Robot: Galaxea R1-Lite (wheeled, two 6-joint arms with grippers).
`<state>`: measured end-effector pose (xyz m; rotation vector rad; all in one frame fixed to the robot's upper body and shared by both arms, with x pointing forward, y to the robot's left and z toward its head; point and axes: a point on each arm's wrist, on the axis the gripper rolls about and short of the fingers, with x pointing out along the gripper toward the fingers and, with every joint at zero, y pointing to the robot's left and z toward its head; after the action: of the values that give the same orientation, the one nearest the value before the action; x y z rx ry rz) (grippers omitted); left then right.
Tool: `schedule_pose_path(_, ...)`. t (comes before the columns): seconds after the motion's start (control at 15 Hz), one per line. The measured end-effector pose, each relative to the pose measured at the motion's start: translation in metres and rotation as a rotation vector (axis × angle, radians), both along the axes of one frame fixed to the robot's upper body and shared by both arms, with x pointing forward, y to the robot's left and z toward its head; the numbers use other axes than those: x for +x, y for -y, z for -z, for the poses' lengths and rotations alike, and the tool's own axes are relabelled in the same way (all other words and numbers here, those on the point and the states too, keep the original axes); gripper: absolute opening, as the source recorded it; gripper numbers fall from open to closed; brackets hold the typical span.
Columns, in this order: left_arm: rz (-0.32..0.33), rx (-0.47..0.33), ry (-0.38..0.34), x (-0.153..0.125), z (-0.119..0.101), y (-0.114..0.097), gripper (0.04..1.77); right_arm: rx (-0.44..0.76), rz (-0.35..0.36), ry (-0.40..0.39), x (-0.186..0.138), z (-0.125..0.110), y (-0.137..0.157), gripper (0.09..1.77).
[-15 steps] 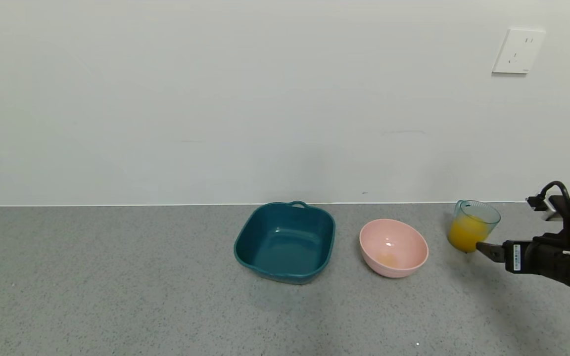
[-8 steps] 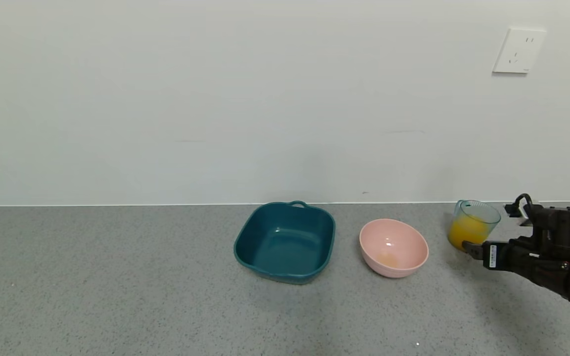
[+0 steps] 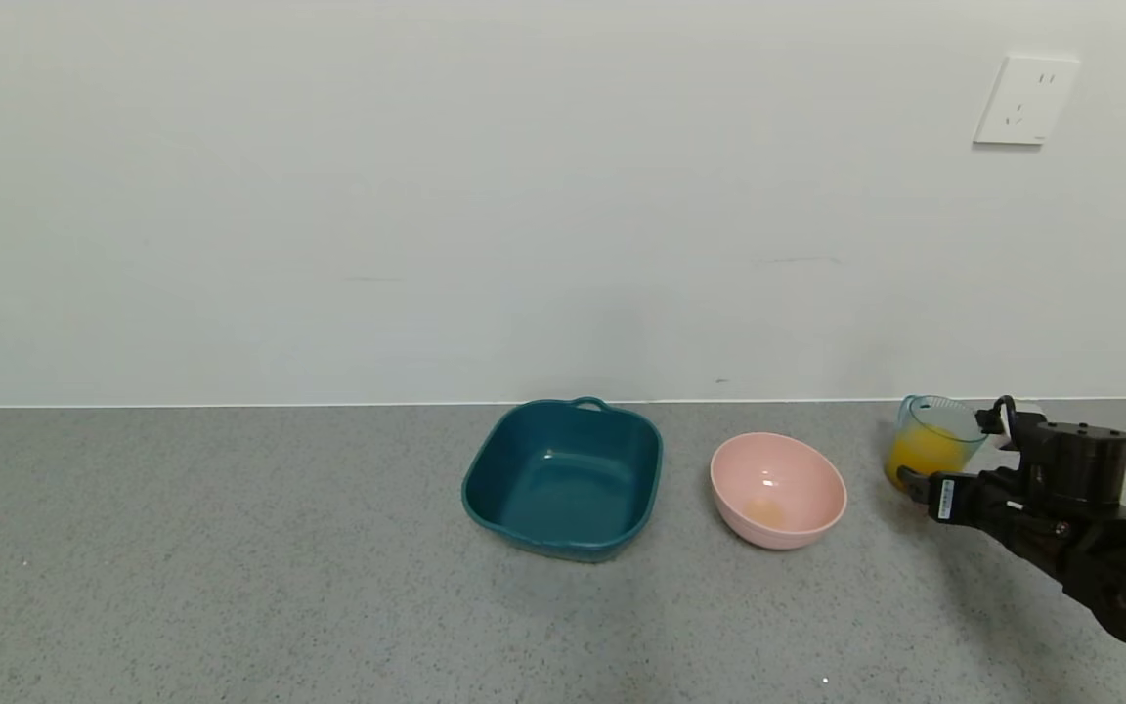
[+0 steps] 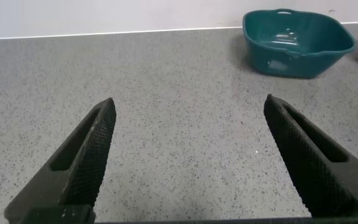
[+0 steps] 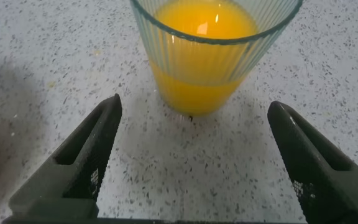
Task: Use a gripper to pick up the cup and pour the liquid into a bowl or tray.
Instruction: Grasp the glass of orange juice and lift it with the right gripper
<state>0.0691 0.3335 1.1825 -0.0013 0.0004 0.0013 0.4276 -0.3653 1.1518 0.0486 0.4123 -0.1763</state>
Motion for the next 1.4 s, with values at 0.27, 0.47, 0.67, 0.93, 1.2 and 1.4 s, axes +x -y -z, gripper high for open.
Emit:
schedule_pose_path(0.27, 0.000, 0.000, 0.000, 0.000, 0.000, 0.000, 1.72, -0.003, 0.011, 0.027, 0.013, 0.009, 0.002, 1.71)
schedule_pose_path(0.47, 0.000, 0.000, 0.000, 0.000, 0.000, 0.000, 1.72, -0.005, 0.011, 0.054, 0.020, 0.016, 0.002, 1.71)
schedule_pose_path(0.67, 0.000, 0.000, 0.000, 0.000, 0.000, 0.000, 1.72, -0.011, 0.015, 0.099, 0.026, 0.023, 0.003, 1.71)
schedule_pose_path(0.93, 0.000, 0.000, 0.000, 0.000, 0.000, 0.000, 1.72, -0.016, 0.017, 0.137, 0.031, 0.032, 0.003, 1.71)
schedule_pose_path(1.2, 0.000, 0.000, 0.000, 0.000, 0.000, 0.000, 1.72, -0.017, 0.019, 0.164, 0.036, 0.040, 0.004, 1.71)
schedule_pose_path(1.4, 0.000, 0.000, 0.000, 0.000, 0.000, 0.000, 1.72, -0.017, 0.018, 0.169, 0.040, 0.044, 0.004, 1.71)
